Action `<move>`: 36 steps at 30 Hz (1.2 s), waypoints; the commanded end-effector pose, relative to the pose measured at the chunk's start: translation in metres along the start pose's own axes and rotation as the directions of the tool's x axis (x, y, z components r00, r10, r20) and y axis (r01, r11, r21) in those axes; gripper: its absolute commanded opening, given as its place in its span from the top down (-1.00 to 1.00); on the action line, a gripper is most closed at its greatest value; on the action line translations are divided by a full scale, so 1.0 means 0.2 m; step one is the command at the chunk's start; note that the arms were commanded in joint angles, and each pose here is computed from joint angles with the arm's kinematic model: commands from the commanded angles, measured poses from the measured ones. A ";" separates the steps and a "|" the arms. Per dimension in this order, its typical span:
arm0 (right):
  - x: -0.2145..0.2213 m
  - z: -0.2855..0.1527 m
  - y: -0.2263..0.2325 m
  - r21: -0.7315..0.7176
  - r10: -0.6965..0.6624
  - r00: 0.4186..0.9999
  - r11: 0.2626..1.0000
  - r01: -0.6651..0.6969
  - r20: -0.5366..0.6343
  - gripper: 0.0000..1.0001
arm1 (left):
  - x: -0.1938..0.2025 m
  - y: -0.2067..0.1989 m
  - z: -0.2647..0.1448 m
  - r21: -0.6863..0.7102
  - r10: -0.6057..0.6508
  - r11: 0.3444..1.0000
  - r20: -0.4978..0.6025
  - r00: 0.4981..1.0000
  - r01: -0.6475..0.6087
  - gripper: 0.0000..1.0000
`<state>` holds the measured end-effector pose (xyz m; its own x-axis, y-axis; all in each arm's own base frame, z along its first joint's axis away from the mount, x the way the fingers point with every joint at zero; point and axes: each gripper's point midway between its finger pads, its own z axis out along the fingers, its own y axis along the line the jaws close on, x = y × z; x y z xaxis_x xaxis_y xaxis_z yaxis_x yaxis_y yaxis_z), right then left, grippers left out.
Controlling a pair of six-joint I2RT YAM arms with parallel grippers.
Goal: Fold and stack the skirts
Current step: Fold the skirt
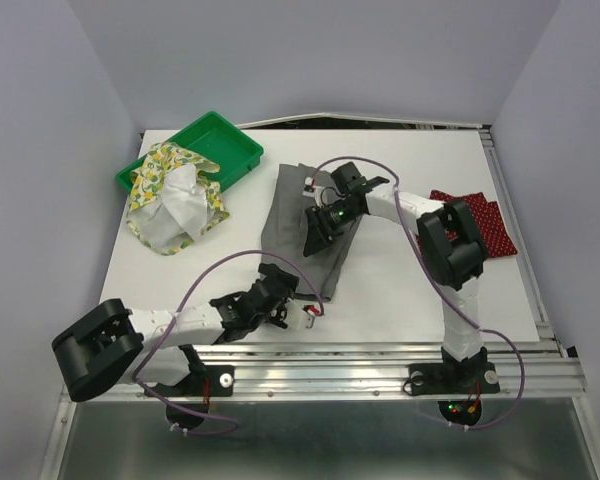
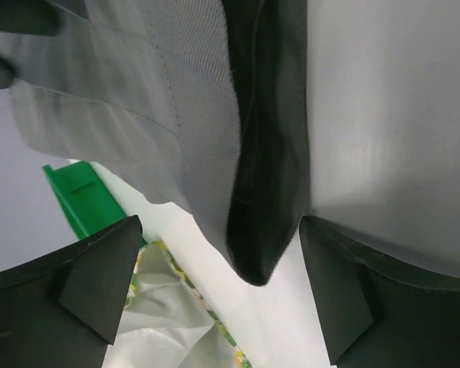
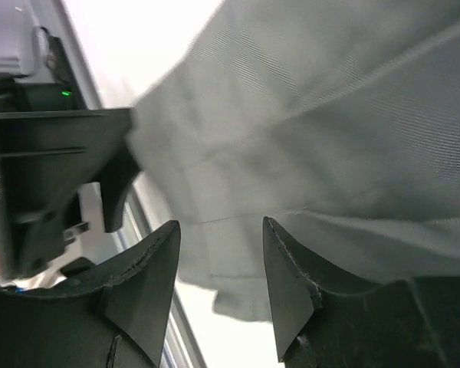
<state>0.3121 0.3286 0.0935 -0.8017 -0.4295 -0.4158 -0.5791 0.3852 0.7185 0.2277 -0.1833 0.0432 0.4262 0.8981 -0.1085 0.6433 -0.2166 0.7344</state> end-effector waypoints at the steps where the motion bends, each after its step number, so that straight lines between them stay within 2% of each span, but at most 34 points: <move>1: 0.13 0.10 -0.17 0.019 0.037 0.997 0.999 -0.036 -0.060 -0.04 | 0.00 0.01 0.05 -0.060 0.074 0.995 -0.010 0.997 -0.074 -0.86; 3: 0.18 0.14 -0.22 0.033 0.064 0.994 0.998 -0.062 -0.084 0.00 | -0.04 0.02 0.07 -0.058 0.060 0.997 0.020 0.998 -0.059 -0.71; 10: 0.29 0.19 -0.31 0.043 0.108 0.986 0.994 -0.103 -0.126 0.07 | -0.18 0.08 0.04 -0.068 0.039 0.997 0.174 0.984 -0.028 -0.51; 12: 0.30 0.19 -0.31 0.042 0.103 0.986 0.994 -0.098 -0.132 0.08 | -0.19 0.09 0.04 -0.072 0.024 0.997 0.183 0.983 -0.011 -0.29; 13: 0.32 0.19 -0.32 0.045 0.104 0.985 0.994 -0.099 -0.138 0.08 | -0.20 0.10 0.03 -0.074 0.015 0.997 0.184 0.983 -0.002 -0.07; 15: 0.34 0.19 -0.31 0.046 0.106 0.984 0.994 -0.100 -0.142 0.08 | -0.20 0.09 0.03 -0.059 -0.009 0.998 0.184 0.983 0.021 0.16; 19: 0.29 0.14 -0.26 0.041 0.063 0.991 0.997 -0.059 -0.121 0.06 | -0.23 0.10 -0.02 -0.016 -0.058 0.998 0.212 0.976 0.062 0.79; 20: 0.25 0.11 -0.22 0.041 0.040 0.994 0.998 -0.036 -0.105 0.00 | -0.24 0.12 -0.04 -0.017 -0.074 0.997 0.221 0.973 0.080 1.00; 23: 0.08 0.03 -0.12 0.049 -0.039 0.999 0.998 0.041 -0.037 -0.08 | -0.26 0.11 -0.08 0.050 -0.119 0.993 0.223 0.967 0.110 1.00; 25: -0.07 -0.05 -0.09 0.067 -0.078 0.996 0.995 0.075 0.032 -0.11 | -0.27 0.05 -0.12 0.144 -0.167 0.980 0.223 0.960 0.137 1.00; 26: -0.13 -0.07 -0.07 0.071 -0.096 0.994 0.993 0.092 0.051 -0.12 | -0.29 0.09 -0.13 0.132 -0.185 0.979 0.233 0.955 0.157 1.00; 28: -0.29 -0.17 -0.05 0.091 -0.141 0.982 0.987 0.130 0.123 -0.16 | -0.32 0.08 -0.18 0.193 -0.239 0.962 0.245 0.939 0.195 1.00; 31: -0.45 -0.20 0.00 0.097 -0.192 0.964 0.979 0.177 0.183 -0.19 | -0.36 0.08 -0.25 0.257 -0.297 0.939 0.261 0.919 0.230 1.00; 36: -0.56 -0.15 0.02 0.003 -0.133 0.958 0.991 0.136 0.255 -0.20 | -0.45 0.14 -0.37 0.318 -0.367 0.910 0.313 0.876 0.267 1.00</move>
<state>0.3913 0.3359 0.1363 -0.7354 -0.3258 -0.5943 -0.6771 0.3883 0.6251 0.1824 -0.2318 0.0937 0.3851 0.7989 -0.4620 0.8469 -0.1071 0.5209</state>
